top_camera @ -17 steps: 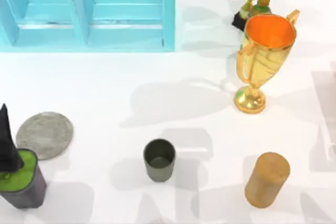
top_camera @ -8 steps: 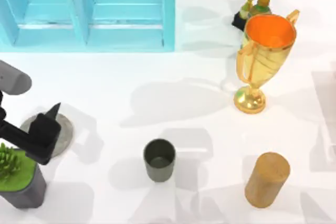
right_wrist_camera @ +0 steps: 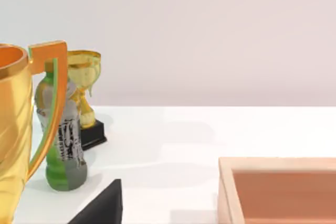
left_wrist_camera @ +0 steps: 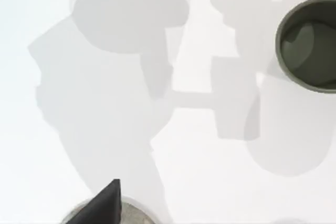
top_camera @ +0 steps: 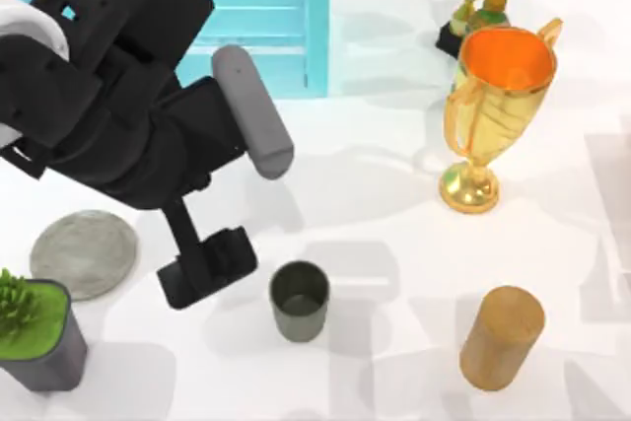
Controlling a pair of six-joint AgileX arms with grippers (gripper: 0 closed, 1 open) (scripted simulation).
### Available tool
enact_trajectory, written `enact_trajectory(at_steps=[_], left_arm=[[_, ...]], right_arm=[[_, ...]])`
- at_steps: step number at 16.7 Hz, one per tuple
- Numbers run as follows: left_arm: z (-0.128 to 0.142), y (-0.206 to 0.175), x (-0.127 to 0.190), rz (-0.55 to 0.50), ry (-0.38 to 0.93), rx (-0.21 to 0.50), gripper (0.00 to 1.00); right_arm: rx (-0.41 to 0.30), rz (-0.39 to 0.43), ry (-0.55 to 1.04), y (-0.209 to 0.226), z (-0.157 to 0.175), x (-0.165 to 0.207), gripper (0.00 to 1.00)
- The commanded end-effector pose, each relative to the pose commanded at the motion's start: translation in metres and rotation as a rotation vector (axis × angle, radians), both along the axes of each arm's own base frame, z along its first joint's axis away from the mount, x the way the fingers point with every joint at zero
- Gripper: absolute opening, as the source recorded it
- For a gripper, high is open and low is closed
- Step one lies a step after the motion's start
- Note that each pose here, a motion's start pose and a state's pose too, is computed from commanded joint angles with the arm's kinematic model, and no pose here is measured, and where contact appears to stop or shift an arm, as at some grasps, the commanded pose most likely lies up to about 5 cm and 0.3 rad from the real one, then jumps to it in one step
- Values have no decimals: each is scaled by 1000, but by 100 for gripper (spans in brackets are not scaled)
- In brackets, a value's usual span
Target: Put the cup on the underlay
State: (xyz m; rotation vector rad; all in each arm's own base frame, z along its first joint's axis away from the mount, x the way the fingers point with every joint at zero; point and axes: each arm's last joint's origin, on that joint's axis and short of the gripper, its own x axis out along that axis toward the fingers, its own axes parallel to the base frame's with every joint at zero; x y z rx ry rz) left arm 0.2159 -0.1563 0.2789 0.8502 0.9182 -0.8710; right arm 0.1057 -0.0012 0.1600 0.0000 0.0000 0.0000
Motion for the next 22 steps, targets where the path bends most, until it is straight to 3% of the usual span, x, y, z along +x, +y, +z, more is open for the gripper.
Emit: enact_trajectory(at_steps=[4, 8, 16, 22], left_arm=[[-19, -59, 16, -227, 177, 192, 100], [-37, -94, 20, -363, 281, 307, 100], [-46, -99, 20, -381, 299, 325, 100], [-111, -102, 24, -382, 287, 317, 100]], right_arm=[[0, 0, 0, 0, 0, 0, 100], [0, 0, 0, 0, 0, 0, 100], [0, 0, 0, 0, 0, 0, 100], [0, 0, 0, 0, 0, 0, 100]])
